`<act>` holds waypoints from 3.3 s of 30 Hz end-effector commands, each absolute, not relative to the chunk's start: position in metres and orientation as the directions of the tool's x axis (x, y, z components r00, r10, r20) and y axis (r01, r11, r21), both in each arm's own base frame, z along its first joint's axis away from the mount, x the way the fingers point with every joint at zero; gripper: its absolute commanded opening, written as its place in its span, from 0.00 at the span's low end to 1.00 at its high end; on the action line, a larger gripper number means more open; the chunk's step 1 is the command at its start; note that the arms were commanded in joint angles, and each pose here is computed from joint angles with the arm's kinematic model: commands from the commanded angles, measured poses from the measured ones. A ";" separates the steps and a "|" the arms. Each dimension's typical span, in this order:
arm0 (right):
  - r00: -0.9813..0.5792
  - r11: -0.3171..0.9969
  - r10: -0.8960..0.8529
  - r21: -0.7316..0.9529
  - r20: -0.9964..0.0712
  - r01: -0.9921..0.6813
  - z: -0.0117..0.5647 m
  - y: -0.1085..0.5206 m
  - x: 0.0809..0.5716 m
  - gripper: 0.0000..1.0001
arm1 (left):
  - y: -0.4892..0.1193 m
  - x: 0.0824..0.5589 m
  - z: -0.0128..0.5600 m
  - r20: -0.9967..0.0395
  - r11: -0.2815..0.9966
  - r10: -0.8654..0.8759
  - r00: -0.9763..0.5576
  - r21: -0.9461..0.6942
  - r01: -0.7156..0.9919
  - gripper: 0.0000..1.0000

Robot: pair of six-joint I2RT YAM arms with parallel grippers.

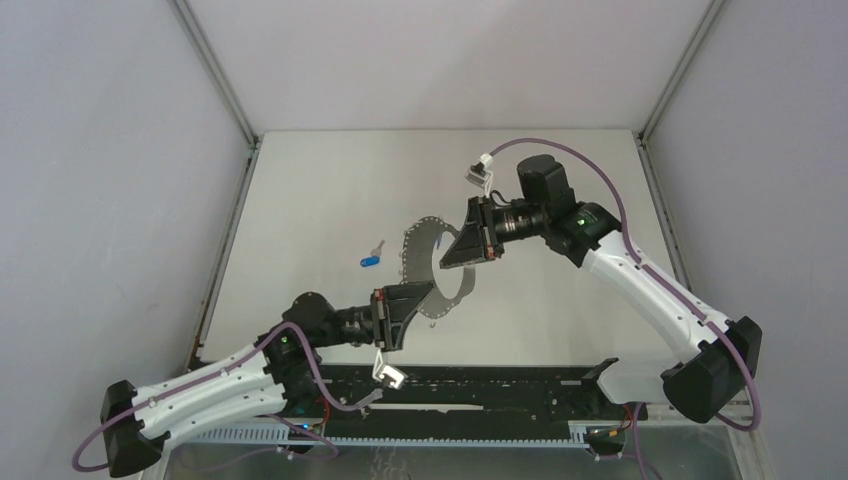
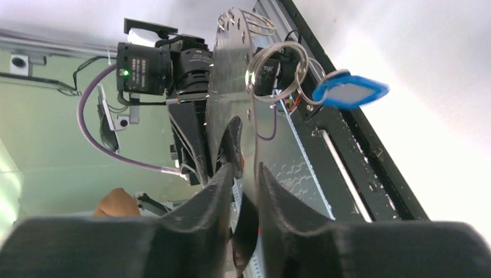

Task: Put the keys on the keyring

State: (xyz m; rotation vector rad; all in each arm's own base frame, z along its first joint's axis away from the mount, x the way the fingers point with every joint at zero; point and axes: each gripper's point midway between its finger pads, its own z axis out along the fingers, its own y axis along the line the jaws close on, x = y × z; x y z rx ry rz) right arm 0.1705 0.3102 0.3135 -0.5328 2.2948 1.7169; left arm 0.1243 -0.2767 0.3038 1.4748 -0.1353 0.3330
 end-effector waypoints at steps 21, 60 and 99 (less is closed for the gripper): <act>-0.131 0.227 0.036 0.136 -0.991 -0.964 0.428 0.245 0.136 0.99 | -0.267 0.093 0.338 -0.913 0.108 0.027 0.407 0.408 0.907 0.00; -0.142 0.165 -0.240 0.104 -0.960 -0.981 0.344 0.316 0.101 0.00 | -0.261 0.099 0.367 -0.921 0.149 -0.021 0.388 0.381 0.913 0.59; -0.035 0.199 -0.356 -0.039 -0.934 -0.979 0.327 0.319 0.095 0.00 | -0.266 0.122 0.348 -0.981 0.208 0.084 0.175 0.189 0.960 0.64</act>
